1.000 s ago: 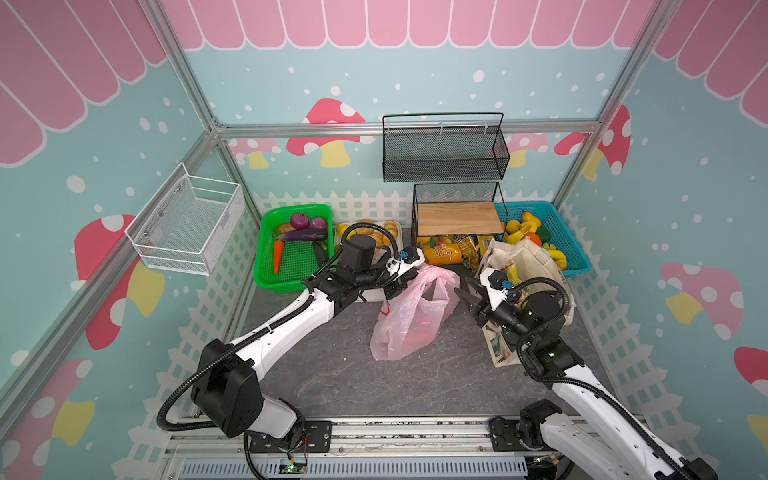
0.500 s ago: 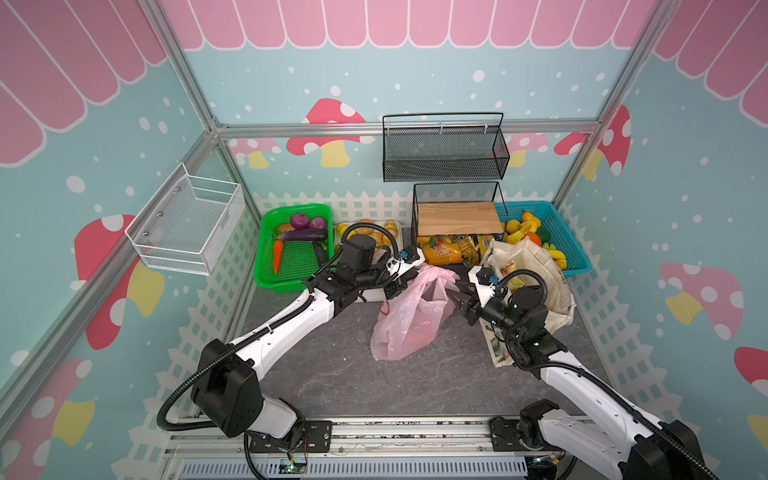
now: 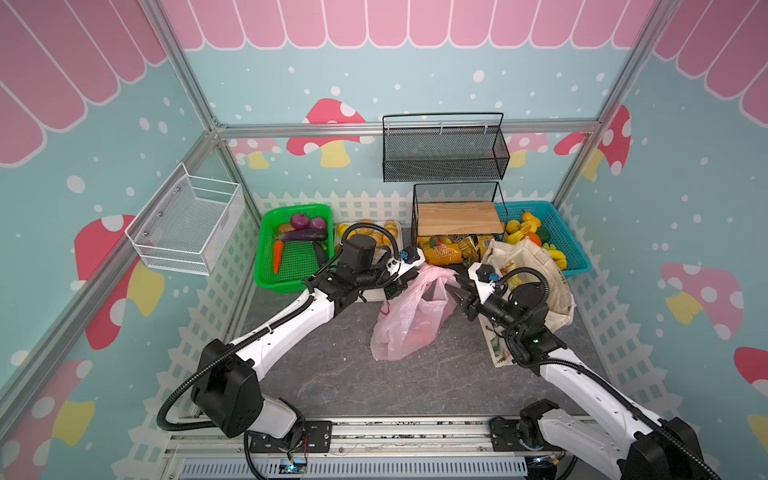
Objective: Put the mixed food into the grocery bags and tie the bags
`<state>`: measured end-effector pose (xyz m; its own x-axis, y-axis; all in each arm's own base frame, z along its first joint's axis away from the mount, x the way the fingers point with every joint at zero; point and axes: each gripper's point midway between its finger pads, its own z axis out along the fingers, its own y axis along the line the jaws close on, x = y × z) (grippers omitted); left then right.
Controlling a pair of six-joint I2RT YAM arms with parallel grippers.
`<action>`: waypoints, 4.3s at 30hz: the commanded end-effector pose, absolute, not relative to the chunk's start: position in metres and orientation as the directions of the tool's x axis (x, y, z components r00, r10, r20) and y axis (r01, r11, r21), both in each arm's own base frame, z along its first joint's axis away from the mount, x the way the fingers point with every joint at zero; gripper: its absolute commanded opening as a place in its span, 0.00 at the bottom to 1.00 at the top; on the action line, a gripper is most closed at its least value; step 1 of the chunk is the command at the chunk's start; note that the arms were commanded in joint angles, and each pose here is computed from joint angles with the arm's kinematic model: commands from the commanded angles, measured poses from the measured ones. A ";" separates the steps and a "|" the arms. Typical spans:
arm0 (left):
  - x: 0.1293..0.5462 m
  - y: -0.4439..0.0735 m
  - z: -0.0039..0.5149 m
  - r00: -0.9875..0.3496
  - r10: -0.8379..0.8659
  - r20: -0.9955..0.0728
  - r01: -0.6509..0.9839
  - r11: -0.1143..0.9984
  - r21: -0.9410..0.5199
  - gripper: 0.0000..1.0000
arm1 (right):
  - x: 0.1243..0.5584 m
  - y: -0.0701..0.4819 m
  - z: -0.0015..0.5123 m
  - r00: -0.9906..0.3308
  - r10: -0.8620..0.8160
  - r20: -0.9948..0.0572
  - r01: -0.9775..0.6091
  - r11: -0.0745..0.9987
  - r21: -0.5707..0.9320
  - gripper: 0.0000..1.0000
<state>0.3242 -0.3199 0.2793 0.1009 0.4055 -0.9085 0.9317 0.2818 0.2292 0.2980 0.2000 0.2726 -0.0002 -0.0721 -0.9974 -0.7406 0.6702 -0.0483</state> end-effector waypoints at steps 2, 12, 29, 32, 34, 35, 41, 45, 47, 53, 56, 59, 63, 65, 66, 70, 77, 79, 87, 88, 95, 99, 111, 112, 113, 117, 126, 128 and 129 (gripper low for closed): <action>0.321 -0.322 0.280 0.121 0.404 -0.907 0.933 0.265 0.243 0.00 | 0.297 0.202 0.292 0.073 -0.083 -0.994 -0.742 0.661 -0.109 0.36; 0.320 -0.322 0.281 0.123 0.406 -0.905 0.932 0.265 0.246 0.00 | 0.298 0.203 0.294 0.074 -0.095 -0.993 -0.743 0.659 -0.118 0.11; 0.327 -0.302 0.308 0.156 0.375 -0.914 0.859 0.404 0.313 0.00 | 0.288 0.167 0.245 -0.223 -0.114 -0.968 -0.609 0.792 0.047 0.00; 0.330 -0.298 0.314 0.152 0.374 -0.915 0.840 0.440 0.319 0.00 | 0.289 0.165 0.234 -0.275 -0.123 -0.954 -0.594 0.802 0.068 0.00; 0.331 -0.296 0.315 0.153 0.371 -0.916 0.833 0.450 0.321 0.00 | 0.290 0.165 0.229 -0.299 -0.127 -0.946 -0.590 0.803 0.078 0.00; 0.331 -0.295 0.314 0.152 0.373 -0.915 0.829 0.456 0.323 0.00 | 0.290 0.165 0.227 -0.307 -0.129 -0.943 -0.587 0.806 0.081 0.00; 0.349 -0.277 0.312 0.093 0.402 -0.911 0.764 0.558 0.325 0.00 | 0.293 0.154 0.214 -0.353 -0.147 -0.924 -0.531 0.845 0.069 0.00; 0.371 -0.245 0.306 -0.009 0.375 -0.927 0.664 0.696 0.275 0.00 | 0.293 0.147 0.197 -0.418 -0.144 -0.897 -0.491 0.867 0.090 0.00; 0.383 -0.224 0.295 -0.065 0.364 -0.929 0.602 0.757 0.254 0.00 | 0.292 0.146 0.188 -0.448 -0.142 -0.883 -0.478 0.872 0.103 0.00; 0.408 -0.160 0.254 -0.200 0.297 -0.934 0.412 0.890 0.195 0.00 | 0.290 0.136 0.164 -0.503 -0.176 -0.846 -0.435 0.898 0.071 0.00; 0.406 -0.159 0.250 -0.214 0.280 -0.936 0.409 0.896 0.174 0.00 | 0.291 0.144 0.166 -0.502 -0.206 -0.840 -0.458 0.887 0.056 0.00; 0.405 -0.156 0.256 -0.205 0.249 -0.947 0.394 0.906 0.153 0.00 | 0.293 0.152 0.170 -0.501 -0.237 -0.832 -0.469 0.883 0.031 0.00; 0.415 -0.128 0.238 -0.301 0.172 -0.938 0.282 0.956 0.084 0.00 | 0.286 0.151 0.148 -0.552 -0.199 -0.809 -0.455 0.886 0.093 0.00; 0.421 -0.108 0.217 -0.366 0.115 -0.924 0.208 0.977 0.040 0.00 | 0.281 0.148 0.131 -0.595 -0.158 -0.788 -0.436 0.887 0.151 0.00; 0.423 -0.098 0.208 -0.387 0.090 -0.918 0.169 0.985 0.025 0.00 | 0.279 0.145 0.123 -0.610 -0.135 -0.781 -0.421 0.890 0.174 0.00; 0.426 -0.079 0.187 -0.405 0.042 -0.913 0.100 0.995 0.001 0.00 | 0.276 0.139 0.111 -0.625 -0.095 -0.775 -0.386 0.900 0.201 0.00; 0.426 -0.092 0.198 -0.382 -0.005 -0.924 0.152 0.986 -0.068 0.00 | 0.282 0.152 0.119 -0.618 -0.098 -0.780 -0.419 0.880 0.222 0.00; 0.428 -0.083 0.190 -0.398 -0.036 -0.917 0.125 0.988 -0.094 0.00 | 0.279 0.149 0.107 -0.638 -0.088 -0.765 -0.406 0.882 0.237 0.00; 0.428 -0.092 0.176 -0.431 -0.080 -0.899 0.158 0.974 -0.162 0.00 | 0.279 0.151 0.100 -0.636 -0.044 -0.771 -0.407 0.867 0.287 0.00; 0.426 -0.101 0.182 -0.421 -0.082 -0.903 0.190 0.966 -0.176 0.00 | 0.280 0.155 0.106 -0.619 -0.060 -0.783 -0.424 0.865 0.269 0.00; 0.403 -0.117 0.228 -0.345 -0.153 -0.926 0.269 0.929 -0.254 0.53 | 0.286 0.179 0.178 -0.443 -0.111 -0.890 -0.561 0.808 0.179 0.37; 0.379 -0.118 0.265 -0.219 -0.172 -0.960 0.270 0.935 -0.229 0.78 | 0.284 0.187 0.235 -0.311 -0.111 -0.944 -0.627 0.770 0.116 0.49; 0.336 -0.259 0.216 -0.342 0.414 -0.844 0.663 0.742 0.095 0.99 | 0.312 0.122 0.329 -0.201 -0.188 -0.962 -0.356 0.928 -0.107 0.83; 0.337 -0.264 0.209 -0.341 0.450 -0.826 0.677 0.727 0.117 0.99 | 0.313 0.114 0.331 -0.213 -0.193 -0.958 -0.325 0.938 -0.116 0.84; 0.338 -0.269 0.203 -0.336 0.485 -0.808 0.691 0.709 0.138 0.99 | 0.312 0.105 0.334 -0.226 -0.200 -0.953 -0.292 0.948 -0.129 0.85; 0.345 -0.278 0.180 -0.341 0.572 -0.746 0.723 0.666 0.181 0.99 | 0.308 0.081 0.328 -0.304 -0.231 -0.924 -0.190 0.965 -0.179 0.85; 0.359 -0.287 0.138 -0.385 0.662 -0.643 0.753 0.628 0.196 0.95 | 0.309 0.063 0.288 -0.422 -0.263 -0.868 -0.122 0.965 -0.233 0.84; 0.359 -0.287 0.131 -0.394 0.668 -0.632 0.755 0.627 0.192 0.89 | 0.312 0.059 0.279 -0.448 -0.274 -0.851 -0.102 0.961 -0.255 0.84; 0.358 -0.286 0.128 -0.399 0.670 -0.626 0.756 0.627 0.190 0.86 | 0.314 0.058 0.274 -0.462 -0.279 -0.842 -0.097 0.959 -0.265 0.83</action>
